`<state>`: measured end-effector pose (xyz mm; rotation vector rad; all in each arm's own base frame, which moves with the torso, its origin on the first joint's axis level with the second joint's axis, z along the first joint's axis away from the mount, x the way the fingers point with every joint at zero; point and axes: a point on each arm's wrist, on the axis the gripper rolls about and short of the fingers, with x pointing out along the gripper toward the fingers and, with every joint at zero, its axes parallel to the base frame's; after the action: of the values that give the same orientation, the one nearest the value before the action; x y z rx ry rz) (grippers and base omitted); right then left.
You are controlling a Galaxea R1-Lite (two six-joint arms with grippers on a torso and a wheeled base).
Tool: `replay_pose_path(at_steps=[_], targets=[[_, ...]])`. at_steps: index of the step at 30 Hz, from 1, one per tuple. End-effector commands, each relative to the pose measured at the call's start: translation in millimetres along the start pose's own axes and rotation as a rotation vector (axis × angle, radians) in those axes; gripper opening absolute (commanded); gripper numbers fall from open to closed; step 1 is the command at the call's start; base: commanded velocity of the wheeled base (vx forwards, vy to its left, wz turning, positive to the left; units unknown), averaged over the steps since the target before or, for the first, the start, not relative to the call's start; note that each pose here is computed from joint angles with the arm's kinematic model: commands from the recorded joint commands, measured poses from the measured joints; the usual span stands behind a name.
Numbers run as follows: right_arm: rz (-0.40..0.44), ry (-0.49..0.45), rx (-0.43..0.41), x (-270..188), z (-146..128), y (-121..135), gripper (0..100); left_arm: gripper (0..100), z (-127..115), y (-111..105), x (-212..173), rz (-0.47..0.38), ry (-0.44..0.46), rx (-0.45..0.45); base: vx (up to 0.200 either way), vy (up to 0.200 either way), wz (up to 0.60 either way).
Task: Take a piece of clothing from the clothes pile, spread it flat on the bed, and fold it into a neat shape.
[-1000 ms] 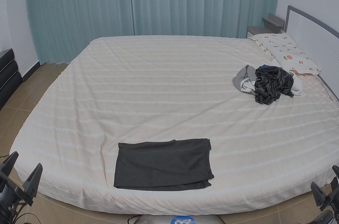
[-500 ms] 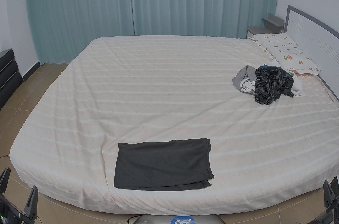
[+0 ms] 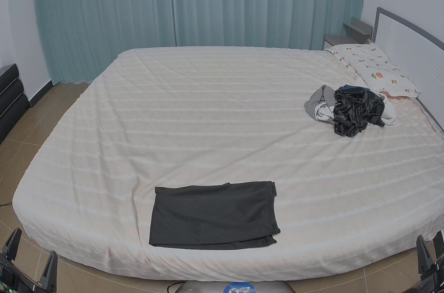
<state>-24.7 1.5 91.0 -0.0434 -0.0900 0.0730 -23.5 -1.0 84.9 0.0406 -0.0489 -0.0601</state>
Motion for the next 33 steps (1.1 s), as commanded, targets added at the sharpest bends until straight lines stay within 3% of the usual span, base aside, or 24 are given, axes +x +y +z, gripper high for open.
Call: replay_pose_path(at_steps=[1, 8, 10, 14, 17, 18, 20, 24, 33], targets=[[0.005, 0.018, 0.019, 0.9, -7.9, 0.4, 100, 100, -11.0, -0.3, 1.0, 0.001, 0.077, -0.037, 0.000, 0.000, 0.00], [0.022, 0.021, 0.076, 0.8, -7.9, 0.7, 100, 100, -10.0, -0.3, 1.1, 0.001, 0.068, -0.041, 0.000, 0.000, 0.00], [0.030, 0.027, 0.170, 0.6, -7.8, 1.0, 100, 100, -9.9, -0.3, 1.1, 0.000, 0.066, -0.041, 0.000, 0.000, 0.00], [0.019, 0.024, 0.197, 0.7, -7.8, 0.8, 100, 100, -9.9, -0.3, 1.1, 0.000, 0.066, -0.043, 0.000, 0.000, 0.00], [0.007, 0.030, 0.121, 0.8, -8.9, 0.7, 100, 100, -9.7, -0.3, 1.1, -0.002, 0.064, -0.040, 0.000, 0.000, 0.00], [-0.002, 0.033, 0.015, 1.0, -9.7, 0.4, 100, 100, -9.7, -0.3, 1.1, -0.002, 0.064, -0.041, 0.000, 0.000, 0.00], [-0.008, 0.044, -0.015, 0.9, -10.8, 0.3, 100, 100, -9.7, -0.3, 1.1, -0.002, 0.064, -0.041, 0.000, 0.000, 0.00], [-0.054, 0.128, 0.032, -0.4, -16.5, -0.4, 100, 100, -9.7, -0.3, 1.1, 0.000, 0.064, -0.043, 0.000, 0.000, 0.00], [-0.085, 0.110, 0.039, -0.2, -15.4, -1.2, 100, 100, -9.5, -0.3, 1.2, 0.000, 0.064, -0.043, 0.000, 0.000, 0.00]])
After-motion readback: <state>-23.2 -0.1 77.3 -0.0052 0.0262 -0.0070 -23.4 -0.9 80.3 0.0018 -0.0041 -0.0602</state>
